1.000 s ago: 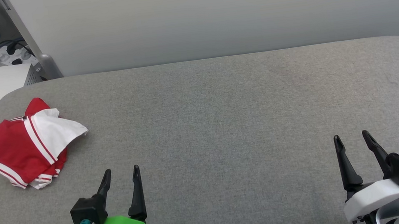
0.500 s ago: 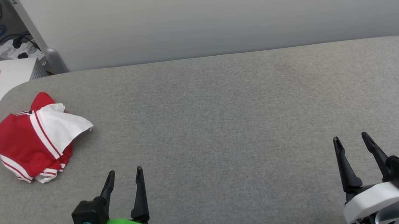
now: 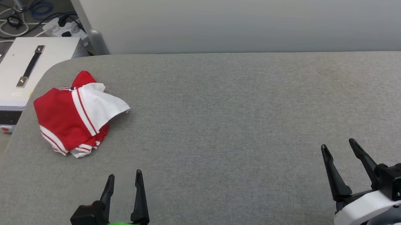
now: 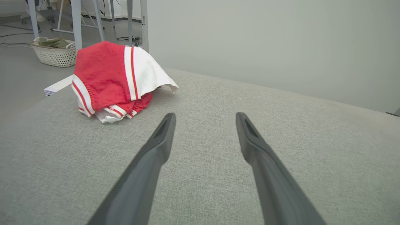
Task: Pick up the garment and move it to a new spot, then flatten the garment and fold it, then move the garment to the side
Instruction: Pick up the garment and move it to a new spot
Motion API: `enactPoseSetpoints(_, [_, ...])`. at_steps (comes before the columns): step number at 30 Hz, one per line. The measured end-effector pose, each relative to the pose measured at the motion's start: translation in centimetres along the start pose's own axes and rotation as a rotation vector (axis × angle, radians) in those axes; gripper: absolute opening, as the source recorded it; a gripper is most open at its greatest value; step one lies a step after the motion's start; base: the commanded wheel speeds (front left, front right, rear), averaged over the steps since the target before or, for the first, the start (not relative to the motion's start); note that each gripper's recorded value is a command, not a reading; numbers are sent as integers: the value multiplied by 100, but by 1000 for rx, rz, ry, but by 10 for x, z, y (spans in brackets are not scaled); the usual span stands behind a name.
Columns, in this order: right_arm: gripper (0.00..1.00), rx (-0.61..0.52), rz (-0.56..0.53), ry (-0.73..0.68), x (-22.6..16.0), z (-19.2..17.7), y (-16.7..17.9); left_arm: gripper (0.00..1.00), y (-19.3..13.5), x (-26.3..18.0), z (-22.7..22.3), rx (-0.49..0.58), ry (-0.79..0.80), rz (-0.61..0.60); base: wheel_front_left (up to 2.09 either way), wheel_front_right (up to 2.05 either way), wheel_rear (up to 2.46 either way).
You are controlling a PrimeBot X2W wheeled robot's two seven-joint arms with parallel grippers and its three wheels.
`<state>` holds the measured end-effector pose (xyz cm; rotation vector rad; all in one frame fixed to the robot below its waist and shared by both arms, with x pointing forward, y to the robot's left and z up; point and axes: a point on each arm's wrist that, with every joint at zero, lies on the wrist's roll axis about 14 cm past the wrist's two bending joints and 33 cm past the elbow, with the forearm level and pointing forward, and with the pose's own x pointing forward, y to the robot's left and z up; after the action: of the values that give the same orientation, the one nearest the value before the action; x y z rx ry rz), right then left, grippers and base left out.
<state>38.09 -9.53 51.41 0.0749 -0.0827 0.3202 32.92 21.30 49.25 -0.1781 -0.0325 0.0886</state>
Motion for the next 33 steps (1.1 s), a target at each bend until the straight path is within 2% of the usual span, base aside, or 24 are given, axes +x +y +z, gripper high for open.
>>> enactPoseSetpoints(12, [100, 43, 219, 2, 29, -8, 71, 100, 59, -40, 11, -7, -46, 197, 0, 0, 0])
enactPoseSetpoints(18, [100, 61, 300, 12, 38, -12, 98, 100, 76, -58, 14, -6, -58, 263, 0, 0, 0])
enactPoseSetpoints(26, [100, 74, 355, 24, 43, -17, 116, 100, 87, -71, 15, -2, -61, 310, 0, 0, 0])
enactPoseSetpoints(33, [100, 102, 340, 26, 44, -17, 113, 100, 88, -70, 17, -2, -65, 313, 0, 0, 0])
